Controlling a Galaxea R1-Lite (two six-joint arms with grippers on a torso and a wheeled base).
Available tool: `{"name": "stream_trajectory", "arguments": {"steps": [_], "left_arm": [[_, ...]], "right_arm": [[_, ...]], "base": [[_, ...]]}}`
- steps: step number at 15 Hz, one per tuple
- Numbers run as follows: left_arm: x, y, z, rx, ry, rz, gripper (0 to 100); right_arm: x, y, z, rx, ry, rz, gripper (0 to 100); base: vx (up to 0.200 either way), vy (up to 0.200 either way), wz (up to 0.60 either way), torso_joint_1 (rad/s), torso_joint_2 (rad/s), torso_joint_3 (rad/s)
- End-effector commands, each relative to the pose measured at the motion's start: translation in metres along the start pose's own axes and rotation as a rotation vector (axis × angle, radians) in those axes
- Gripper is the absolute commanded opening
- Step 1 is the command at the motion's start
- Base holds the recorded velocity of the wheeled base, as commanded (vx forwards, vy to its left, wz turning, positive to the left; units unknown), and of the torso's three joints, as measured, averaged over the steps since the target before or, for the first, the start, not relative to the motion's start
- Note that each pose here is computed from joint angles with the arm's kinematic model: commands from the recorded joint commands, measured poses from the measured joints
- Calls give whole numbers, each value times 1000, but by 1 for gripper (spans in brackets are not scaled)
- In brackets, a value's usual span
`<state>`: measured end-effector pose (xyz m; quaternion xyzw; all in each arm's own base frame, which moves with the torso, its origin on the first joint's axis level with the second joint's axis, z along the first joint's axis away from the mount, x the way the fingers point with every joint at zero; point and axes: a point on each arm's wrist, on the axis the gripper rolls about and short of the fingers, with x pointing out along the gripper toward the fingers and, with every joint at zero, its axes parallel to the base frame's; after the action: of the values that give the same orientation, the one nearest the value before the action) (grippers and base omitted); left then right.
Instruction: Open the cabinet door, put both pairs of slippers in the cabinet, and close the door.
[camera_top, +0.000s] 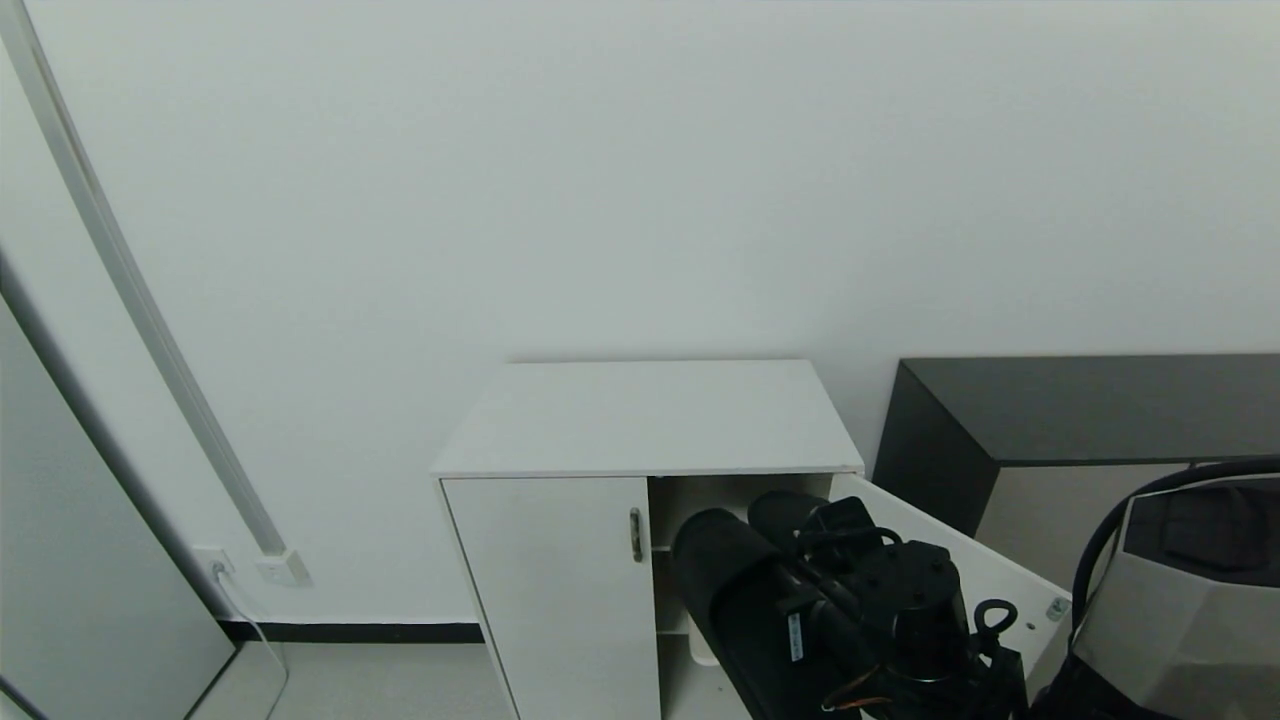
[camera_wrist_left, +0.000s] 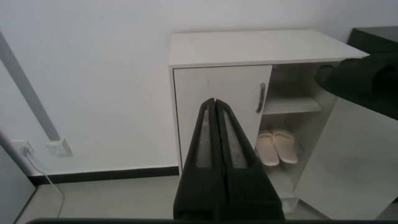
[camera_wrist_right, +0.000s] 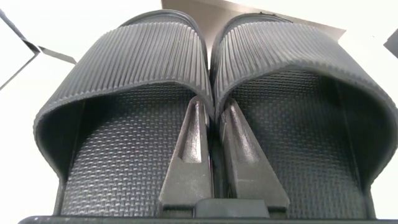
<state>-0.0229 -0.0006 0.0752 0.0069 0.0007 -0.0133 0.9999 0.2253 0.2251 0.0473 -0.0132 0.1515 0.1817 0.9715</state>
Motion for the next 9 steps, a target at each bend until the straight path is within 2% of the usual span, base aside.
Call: {"name": "stream_trajectory", "arguments": {"steps": [1,9], "left_arm": [[0,0,0,0,2,0,0],[0,0,0,0,0,1,0]], "right_arm": [[0,0,-1,-2,4,1,0],[2,0,-6,-8,18,-2,0]], "base": [[0,0,0,-154,339,188],[0,0,0,-159,359,198]]}}
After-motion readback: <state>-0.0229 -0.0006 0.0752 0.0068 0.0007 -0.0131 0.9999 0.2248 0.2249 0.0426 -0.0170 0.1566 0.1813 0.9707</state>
